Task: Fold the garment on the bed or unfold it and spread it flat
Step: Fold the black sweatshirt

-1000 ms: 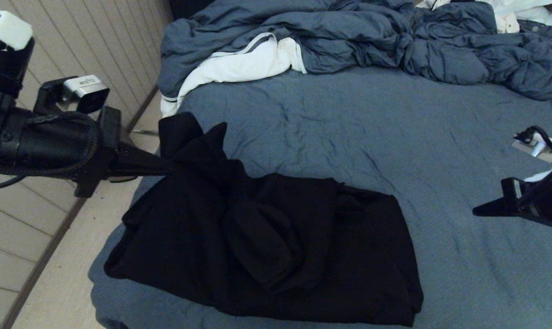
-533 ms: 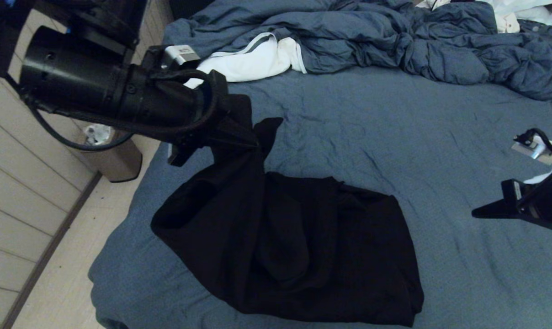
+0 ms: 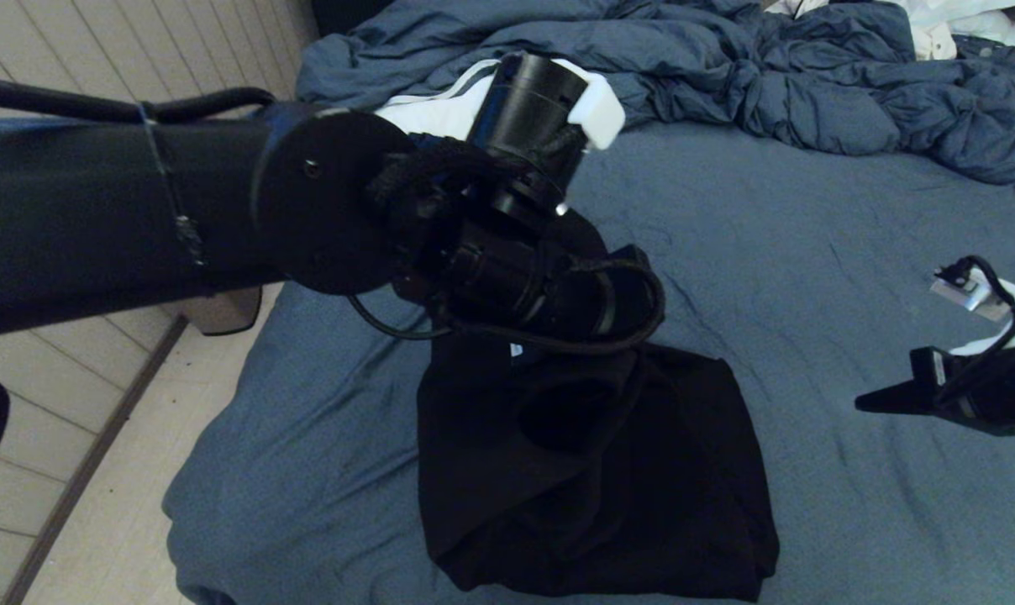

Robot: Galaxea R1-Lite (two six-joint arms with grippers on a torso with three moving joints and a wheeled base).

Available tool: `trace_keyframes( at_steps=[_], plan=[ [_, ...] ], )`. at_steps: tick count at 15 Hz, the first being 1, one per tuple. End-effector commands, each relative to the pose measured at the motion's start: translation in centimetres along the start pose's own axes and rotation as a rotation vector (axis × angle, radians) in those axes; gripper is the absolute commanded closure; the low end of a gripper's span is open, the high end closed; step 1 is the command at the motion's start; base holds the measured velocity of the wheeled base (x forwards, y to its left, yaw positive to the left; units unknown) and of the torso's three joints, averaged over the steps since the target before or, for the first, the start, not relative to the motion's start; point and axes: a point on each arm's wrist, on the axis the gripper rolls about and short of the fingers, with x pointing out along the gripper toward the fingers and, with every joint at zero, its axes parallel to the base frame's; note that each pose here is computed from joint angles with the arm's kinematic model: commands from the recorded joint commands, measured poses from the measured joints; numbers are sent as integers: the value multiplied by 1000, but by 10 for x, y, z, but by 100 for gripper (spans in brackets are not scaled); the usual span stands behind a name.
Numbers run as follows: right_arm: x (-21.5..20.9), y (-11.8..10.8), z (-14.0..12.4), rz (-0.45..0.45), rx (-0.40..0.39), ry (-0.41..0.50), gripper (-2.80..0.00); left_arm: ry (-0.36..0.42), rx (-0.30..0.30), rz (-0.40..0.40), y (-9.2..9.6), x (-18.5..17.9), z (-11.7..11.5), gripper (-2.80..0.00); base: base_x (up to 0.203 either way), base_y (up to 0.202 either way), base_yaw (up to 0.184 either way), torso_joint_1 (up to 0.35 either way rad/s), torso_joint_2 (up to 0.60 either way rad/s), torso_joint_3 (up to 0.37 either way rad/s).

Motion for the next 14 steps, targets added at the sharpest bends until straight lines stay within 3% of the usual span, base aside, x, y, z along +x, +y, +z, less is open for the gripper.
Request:
trace_keyframes(
  at_steps=[1,5,8,14],
  plan=[
    [-1,1,-4,12,4,8,0,9,21,41,-3,30,-17,0,0,0,0,0,0,0],
    [0,2,-14,29,-2,7,0,32,102,75,-9,85,-57,0,0,0,0,0,0,0],
    [-5,6,-18,35,-10,-4,0,41,153,145,-2,124,-86,0,0,0,0,0,0,0],
    [-5,8,-28,98,-10,1,0,-21,194,242,14,156,-100,0,0,0,0,0,0,0]
  ],
)
